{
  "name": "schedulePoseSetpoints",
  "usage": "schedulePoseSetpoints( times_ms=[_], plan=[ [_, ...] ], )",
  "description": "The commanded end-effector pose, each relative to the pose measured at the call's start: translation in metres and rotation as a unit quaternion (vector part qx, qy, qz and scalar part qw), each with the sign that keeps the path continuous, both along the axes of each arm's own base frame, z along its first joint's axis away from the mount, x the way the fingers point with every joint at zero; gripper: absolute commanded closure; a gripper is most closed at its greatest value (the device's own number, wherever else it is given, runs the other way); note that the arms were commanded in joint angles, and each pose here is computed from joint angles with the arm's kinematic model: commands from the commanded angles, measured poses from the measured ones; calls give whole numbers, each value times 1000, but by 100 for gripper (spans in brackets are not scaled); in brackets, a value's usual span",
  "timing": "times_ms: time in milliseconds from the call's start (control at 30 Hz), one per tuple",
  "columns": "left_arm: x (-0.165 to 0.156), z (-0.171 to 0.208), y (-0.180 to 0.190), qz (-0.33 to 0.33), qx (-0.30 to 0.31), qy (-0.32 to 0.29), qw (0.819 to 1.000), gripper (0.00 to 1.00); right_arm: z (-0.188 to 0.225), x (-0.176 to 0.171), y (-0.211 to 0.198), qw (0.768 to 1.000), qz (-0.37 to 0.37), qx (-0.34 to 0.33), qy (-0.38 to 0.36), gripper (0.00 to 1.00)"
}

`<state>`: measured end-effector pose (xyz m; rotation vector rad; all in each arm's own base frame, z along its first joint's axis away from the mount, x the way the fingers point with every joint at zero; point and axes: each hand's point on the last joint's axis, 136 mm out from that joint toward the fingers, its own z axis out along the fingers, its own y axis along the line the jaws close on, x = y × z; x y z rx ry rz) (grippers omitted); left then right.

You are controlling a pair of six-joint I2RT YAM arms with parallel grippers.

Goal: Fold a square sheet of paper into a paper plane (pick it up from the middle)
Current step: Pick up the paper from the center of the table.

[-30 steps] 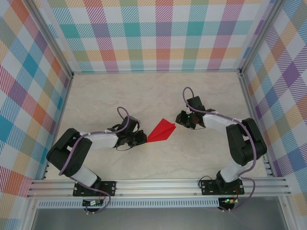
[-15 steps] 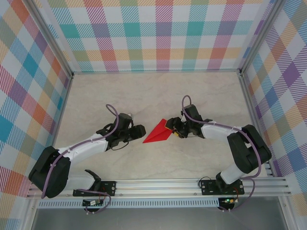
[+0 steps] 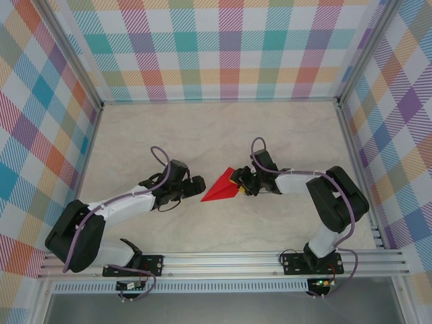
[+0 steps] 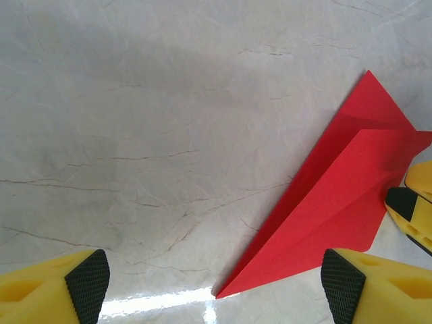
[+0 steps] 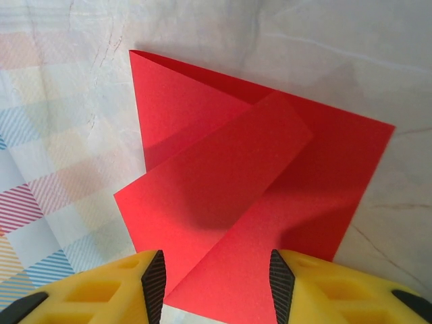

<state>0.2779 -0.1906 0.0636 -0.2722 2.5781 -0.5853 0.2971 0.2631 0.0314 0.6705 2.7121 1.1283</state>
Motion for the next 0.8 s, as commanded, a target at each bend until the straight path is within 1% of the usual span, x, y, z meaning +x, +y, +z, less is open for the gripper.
schedulePoseSetpoints(
  times_ms=[0,167,367,667,767],
  plan=[
    [9,4,4,11,5,-4,1000,13,12,12,14,999,6,26,-23,54],
    [9,2,3,9,3,1,1000,8,17,17,22,998,19,44,-44,56],
    [9,6,12,15,15,-1,1000,0,18,21,28,996,37,54,-62,59],
    [9,6,18,25,-2,10,1000,0,19,21,41,989,72,79,-100,64],
    [9,6,15,22,-20,15,999,0,15,18,47,989,81,79,-95,70]
  ],
)
